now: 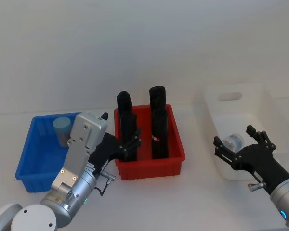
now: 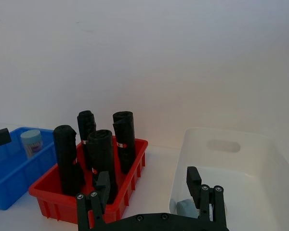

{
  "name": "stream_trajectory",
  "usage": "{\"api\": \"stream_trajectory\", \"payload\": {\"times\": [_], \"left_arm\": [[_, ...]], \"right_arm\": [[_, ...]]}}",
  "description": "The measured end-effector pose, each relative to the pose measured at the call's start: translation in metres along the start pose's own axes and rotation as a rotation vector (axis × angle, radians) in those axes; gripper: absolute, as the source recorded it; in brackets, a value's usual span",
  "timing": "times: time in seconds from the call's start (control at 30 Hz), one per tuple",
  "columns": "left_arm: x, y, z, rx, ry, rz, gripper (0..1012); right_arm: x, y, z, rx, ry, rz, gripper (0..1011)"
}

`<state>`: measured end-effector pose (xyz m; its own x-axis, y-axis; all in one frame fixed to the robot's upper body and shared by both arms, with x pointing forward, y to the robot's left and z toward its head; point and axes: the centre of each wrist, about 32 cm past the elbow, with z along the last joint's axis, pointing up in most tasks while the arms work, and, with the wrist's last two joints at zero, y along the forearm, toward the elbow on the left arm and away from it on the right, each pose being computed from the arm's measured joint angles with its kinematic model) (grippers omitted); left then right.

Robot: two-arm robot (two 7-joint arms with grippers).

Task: Pick the cotton swabs from the blue box and place them into the white box.

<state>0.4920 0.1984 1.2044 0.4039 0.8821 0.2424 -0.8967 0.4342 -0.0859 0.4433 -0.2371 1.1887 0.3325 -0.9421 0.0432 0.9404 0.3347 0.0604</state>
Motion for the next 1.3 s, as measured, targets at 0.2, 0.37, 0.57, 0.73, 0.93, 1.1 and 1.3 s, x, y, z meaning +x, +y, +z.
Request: {"api": "stream_trajectory", "payload": {"times": [0.2,0.37,0.57,0.73,0.93,1.1,1.3], "left_arm": [[0.0000,0.0000,0.0000,0.000,0.000,0.000,1004],[0.0000,0.0000,0.0000,0.000,0.000,0.000,1004],[0.0000,0.0000,0.0000,0.000,0.000,0.000,1004],[0.0000,0.0000,0.0000,0.000,0.000,0.000,1004],[0.0000,0.0000,0.0000,0.000,0.000,0.000,1004],[0.0000,0.0000,0.0000,0.000,0.000,0.000,1004],[0.0000,0.0000,0.0000,0.000,0.000,0.000,1004]], "right_arm": [[0.0000,0.0000,0.0000,0.000,0.000,0.000,1002],[0.0000,0.0000,0.0000,0.000,0.000,0.000,1001],[0.0000,0.0000,0.0000,0.000,0.000,0.000,1002],[0.0000,0.0000,0.0000,0.000,0.000,0.000,1001],[0.0000,0.0000,0.0000,0.000,0.000,0.000,1001],[0.0000,0.0000,0.0000,0.000,0.000,0.000,1001],[0.0000,0.0000,0.0001,0.000,0.000,0.000,1001]]}}
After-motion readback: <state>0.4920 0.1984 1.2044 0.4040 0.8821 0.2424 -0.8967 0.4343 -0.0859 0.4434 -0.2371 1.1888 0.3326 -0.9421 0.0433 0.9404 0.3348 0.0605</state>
